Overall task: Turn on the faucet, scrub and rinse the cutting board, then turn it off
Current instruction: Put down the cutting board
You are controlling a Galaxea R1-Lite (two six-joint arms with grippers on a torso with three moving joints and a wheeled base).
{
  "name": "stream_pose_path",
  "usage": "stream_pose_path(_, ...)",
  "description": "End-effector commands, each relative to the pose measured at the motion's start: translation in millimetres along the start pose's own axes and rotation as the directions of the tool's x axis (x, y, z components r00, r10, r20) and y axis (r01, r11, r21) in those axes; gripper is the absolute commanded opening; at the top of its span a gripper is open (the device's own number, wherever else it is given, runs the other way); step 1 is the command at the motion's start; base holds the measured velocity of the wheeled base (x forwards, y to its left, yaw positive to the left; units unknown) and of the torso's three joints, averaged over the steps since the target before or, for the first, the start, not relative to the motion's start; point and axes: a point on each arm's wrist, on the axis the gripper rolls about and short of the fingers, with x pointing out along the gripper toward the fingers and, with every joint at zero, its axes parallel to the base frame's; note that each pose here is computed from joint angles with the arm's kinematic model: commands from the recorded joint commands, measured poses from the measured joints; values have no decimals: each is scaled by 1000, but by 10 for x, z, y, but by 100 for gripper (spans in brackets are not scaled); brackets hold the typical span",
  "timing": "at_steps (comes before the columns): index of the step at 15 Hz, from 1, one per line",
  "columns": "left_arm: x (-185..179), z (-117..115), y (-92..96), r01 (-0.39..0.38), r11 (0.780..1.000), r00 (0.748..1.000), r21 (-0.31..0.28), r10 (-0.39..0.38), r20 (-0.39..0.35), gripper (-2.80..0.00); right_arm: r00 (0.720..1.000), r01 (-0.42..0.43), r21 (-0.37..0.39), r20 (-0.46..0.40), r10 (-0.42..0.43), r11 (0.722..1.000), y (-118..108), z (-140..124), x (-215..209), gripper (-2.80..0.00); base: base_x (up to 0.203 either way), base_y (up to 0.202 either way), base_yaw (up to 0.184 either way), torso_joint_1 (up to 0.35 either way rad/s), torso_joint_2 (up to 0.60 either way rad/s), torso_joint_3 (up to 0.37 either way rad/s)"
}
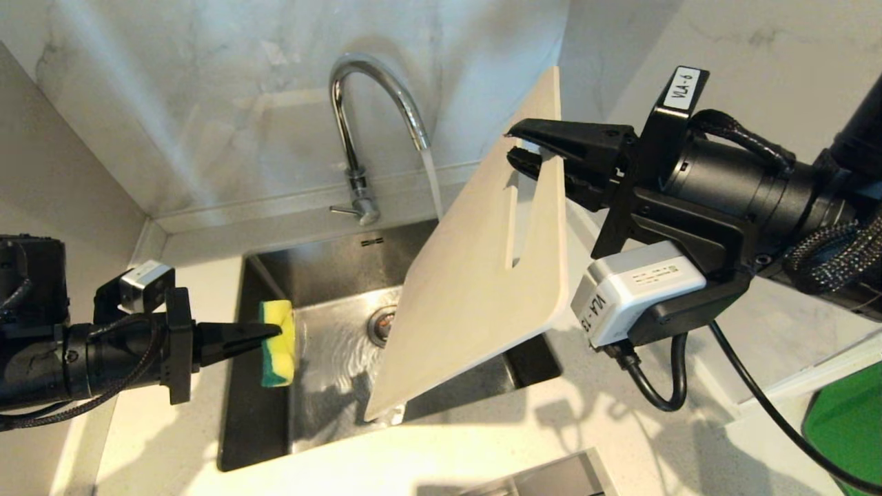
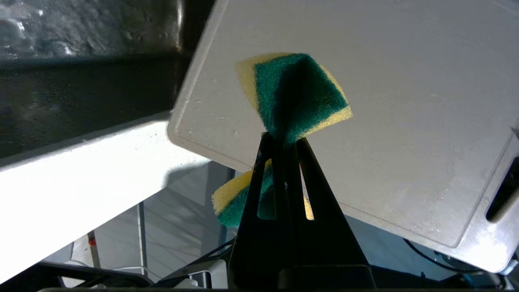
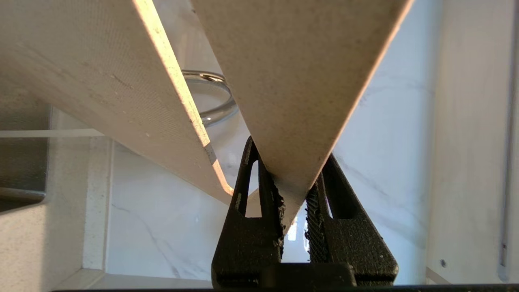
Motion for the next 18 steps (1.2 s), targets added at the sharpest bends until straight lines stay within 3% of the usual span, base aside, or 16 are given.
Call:
stream_pose_path(1, -29, 32, 22, -5, 1000, 1000, -12, 5, 11, -280, 1000, 13, -18, 0, -13, 1000, -39, 10, -39, -280, 0, 0, 0, 0, 0, 0)
stream_pose_path(18, -37, 39, 58, -27, 999, 999, -27, 27, 21, -280, 1000, 24, -11, -17, -24, 1000, -123, 166, -355, -280, 0, 0, 0, 0, 0, 0)
